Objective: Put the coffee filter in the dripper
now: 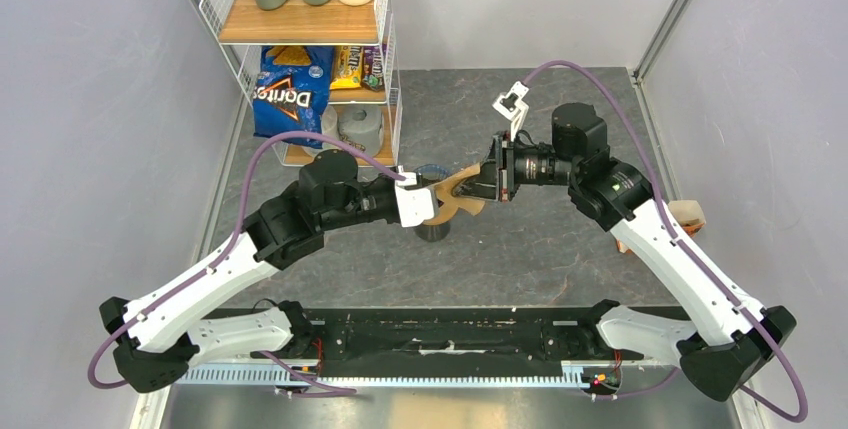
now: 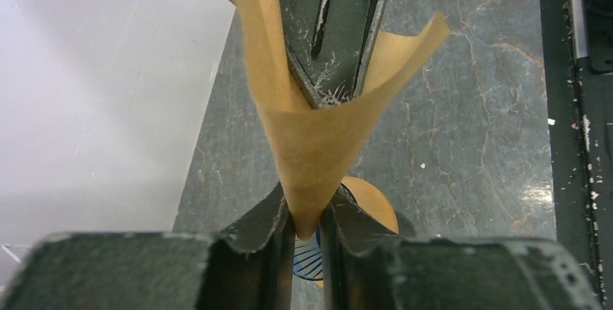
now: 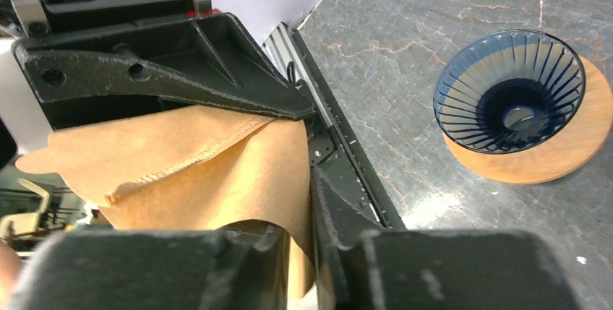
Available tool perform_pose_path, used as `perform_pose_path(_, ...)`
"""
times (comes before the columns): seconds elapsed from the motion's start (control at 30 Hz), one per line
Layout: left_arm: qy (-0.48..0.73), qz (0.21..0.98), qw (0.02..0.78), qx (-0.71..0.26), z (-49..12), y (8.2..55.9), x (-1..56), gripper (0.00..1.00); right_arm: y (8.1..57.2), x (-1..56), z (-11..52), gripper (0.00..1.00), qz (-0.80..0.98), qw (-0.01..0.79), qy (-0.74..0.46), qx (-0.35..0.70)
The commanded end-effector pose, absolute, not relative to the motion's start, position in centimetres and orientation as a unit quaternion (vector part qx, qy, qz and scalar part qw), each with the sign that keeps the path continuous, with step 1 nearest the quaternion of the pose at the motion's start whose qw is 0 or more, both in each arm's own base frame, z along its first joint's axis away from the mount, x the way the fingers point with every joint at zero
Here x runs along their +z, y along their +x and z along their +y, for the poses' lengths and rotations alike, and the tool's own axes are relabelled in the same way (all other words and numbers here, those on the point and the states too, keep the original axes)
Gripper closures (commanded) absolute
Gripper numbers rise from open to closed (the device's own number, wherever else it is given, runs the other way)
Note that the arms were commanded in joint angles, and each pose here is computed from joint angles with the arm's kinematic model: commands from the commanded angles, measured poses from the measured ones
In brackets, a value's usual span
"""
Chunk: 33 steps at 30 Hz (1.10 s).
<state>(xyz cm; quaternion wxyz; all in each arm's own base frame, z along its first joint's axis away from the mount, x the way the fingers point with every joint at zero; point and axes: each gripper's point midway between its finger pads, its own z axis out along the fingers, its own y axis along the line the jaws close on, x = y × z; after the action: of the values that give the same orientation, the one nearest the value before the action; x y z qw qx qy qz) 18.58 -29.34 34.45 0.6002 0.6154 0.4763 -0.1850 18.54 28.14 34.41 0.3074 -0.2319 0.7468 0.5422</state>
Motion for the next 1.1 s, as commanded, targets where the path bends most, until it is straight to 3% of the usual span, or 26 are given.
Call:
perform_pose_path(0.0, 0.592, 0.492, 0.605, -0.204, -28.9, 18.0, 35.8, 0.80, 17.6, 36.2, 27.6, 0.69, 0.716, 0.347, -0.281, 0.536)
perform_pose_path(0.07, 0.595, 0.493, 0.599, -0.208, -28.8, 17.8, 35.6, 0.86, 17.5, 36.5, 27.4, 0.55, 0.708, 0.360, -0.298, 0.529)
perform_pose_path(0.17, 0.593, 0.501, 0.592, -0.217, -28.8, 17.5, 35.5, 0.98, 17.3, 36.7, 27.0, 0.45, 0.698, 0.380, -0.328, 0.511)
perform_pose_path(0.73, 0.592, 0.523, 0.527, -0.314, -29.5, 14.1, 34.3, 0.98, 15.8, 37.8, 26.1, 0.40, 0.636, 0.420, -0.439, 0.476)
perform_pose_path(0.93, 0.594, 0.528, 0.511, -0.327, -29.7, 13.6, 34.1, 0.98, 15.8, 37.2, 26.1, 0.56, 0.634, 0.414, -0.451, 0.472)
perform_pose_path(1.07, 0.590, 0.536, 0.503, -0.334, -29.8, 13.5, 33.9, 0.98, 15.8, 37.3, 26.4, 0.82, 0.637, 0.413, -0.447, 0.473)
